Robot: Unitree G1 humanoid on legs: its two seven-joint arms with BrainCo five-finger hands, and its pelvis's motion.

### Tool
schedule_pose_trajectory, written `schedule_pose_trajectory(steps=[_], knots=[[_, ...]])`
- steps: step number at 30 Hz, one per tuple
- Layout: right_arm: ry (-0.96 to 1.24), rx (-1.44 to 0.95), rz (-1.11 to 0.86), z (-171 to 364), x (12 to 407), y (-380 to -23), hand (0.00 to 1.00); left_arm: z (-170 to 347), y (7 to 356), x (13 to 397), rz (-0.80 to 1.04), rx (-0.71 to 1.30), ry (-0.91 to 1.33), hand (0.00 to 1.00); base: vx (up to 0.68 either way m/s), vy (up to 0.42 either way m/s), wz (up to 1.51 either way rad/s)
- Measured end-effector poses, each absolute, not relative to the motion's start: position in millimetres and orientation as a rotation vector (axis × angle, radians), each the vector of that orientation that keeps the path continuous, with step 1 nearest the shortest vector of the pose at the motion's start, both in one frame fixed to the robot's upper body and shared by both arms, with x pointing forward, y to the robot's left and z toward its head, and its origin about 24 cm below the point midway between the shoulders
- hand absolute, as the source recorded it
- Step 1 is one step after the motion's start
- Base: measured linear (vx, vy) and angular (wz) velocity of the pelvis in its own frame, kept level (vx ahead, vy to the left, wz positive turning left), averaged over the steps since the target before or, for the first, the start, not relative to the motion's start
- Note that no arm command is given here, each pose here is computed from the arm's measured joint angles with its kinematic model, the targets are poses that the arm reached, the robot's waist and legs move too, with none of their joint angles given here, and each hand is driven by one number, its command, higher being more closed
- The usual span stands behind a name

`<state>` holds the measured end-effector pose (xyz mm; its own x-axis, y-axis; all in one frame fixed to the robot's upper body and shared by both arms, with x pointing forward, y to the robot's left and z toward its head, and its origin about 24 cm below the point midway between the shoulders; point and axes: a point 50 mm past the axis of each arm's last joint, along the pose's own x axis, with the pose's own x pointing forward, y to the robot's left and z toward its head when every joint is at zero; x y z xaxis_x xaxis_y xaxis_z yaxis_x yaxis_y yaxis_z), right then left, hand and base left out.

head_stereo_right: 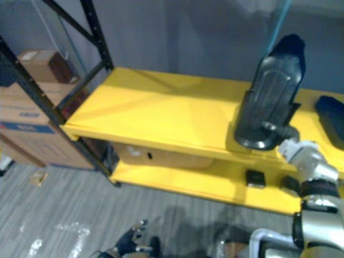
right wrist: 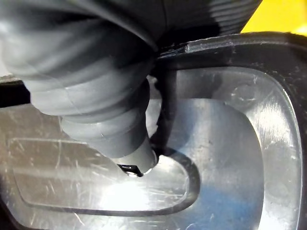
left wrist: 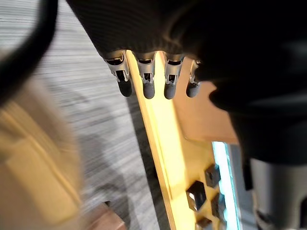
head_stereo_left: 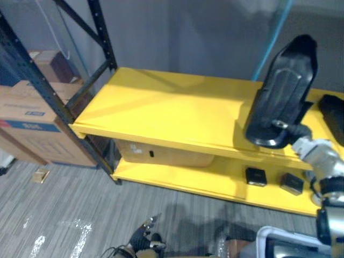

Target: Walk over and take plastic housings, then place them on the shelf

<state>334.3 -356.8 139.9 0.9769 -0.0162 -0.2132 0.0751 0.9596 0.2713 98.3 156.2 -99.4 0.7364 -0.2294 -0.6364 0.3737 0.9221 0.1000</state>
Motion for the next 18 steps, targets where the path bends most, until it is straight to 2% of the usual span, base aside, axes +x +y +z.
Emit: schedule_pose_trajectory(steps=[9, 18], knots=[[0.284, 0.246, -0.102, 168, 340, -369, 1.00, -98, 153, 100, -0.296, 0.216, 0.617, 0.00, 0.00, 0.006, 0.10], [0.283, 0.170, -0.277, 204, 323, -404, 1.00, -94, 152, 111, -0.253, 0.208, 0.568, 0.00, -0.04, -0.007, 0.00]])
